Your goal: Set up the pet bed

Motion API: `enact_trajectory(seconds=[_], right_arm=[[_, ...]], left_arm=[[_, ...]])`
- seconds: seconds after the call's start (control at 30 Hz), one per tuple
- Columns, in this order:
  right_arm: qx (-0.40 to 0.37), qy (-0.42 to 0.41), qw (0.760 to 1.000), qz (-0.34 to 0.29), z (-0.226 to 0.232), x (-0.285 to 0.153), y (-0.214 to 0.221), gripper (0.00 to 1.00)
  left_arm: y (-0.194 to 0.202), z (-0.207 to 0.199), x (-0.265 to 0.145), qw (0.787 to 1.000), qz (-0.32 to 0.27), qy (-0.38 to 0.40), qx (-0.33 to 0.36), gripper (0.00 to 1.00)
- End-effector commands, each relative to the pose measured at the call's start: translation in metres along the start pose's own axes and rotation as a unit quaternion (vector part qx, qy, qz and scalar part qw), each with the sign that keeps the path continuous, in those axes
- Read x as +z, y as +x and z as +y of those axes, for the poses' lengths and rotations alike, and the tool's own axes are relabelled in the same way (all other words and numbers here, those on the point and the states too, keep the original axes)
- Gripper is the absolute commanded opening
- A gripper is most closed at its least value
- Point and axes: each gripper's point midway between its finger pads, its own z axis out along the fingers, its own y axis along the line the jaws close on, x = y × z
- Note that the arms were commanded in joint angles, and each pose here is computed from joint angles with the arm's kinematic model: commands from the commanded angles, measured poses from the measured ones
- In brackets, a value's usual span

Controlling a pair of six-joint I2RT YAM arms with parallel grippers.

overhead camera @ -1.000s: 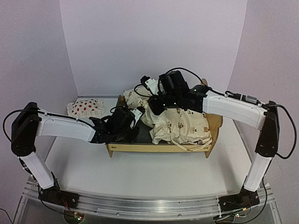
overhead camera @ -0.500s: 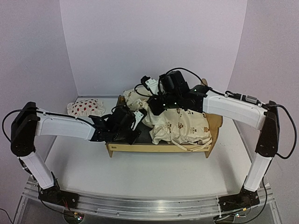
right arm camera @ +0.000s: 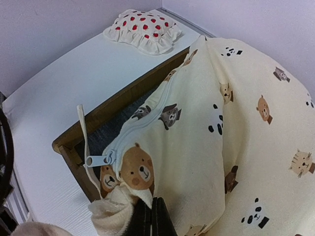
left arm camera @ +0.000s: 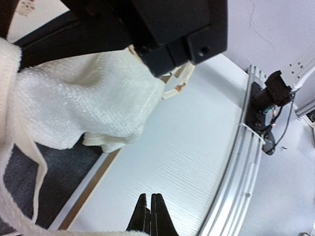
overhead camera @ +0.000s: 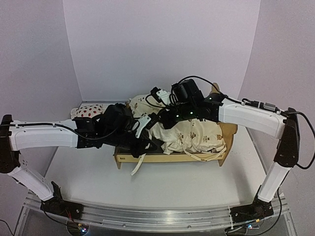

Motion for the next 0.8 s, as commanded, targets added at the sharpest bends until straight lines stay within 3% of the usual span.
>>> enact_trajectory(seconds=[0.0, 0.13, 0.2, 0.47, 0.77], right_arm=[[0.035, -0.026, 0.999, -0.001, 0.008, -0.026, 0.000, 0.00], [0.039, -0.024, 0.999, 0.016, 0.007, -0.023, 0.015, 0.00], [0.040, -0.021, 0.999, 0.025, 0.007, -0.020, 0.023, 0.00], [0.027, -0.008, 0.999, 0.032, 0.002, -0.018, 0.030, 0.00], [0.001, 0.018, 0.999, 0.049, -0.008, -0.021, 0.051, 0.00]], left_arm=[[0.014, -0.035, 0.019, 0.995, 0.021, 0.094, -0.040, 0.00], [0.028, -0.033, 0.046, 0.992, 0.037, 0.097, -0.068, 0.01], [0.036, -0.033, 0.058, 0.990, 0.049, 0.106, -0.077, 0.07], [0.034, -0.035, 0.049, 0.993, 0.066, 0.085, -0.055, 0.60], [0.014, -0.002, -0.015, 0.996, 0.060, -0.058, -0.027, 0.68]])
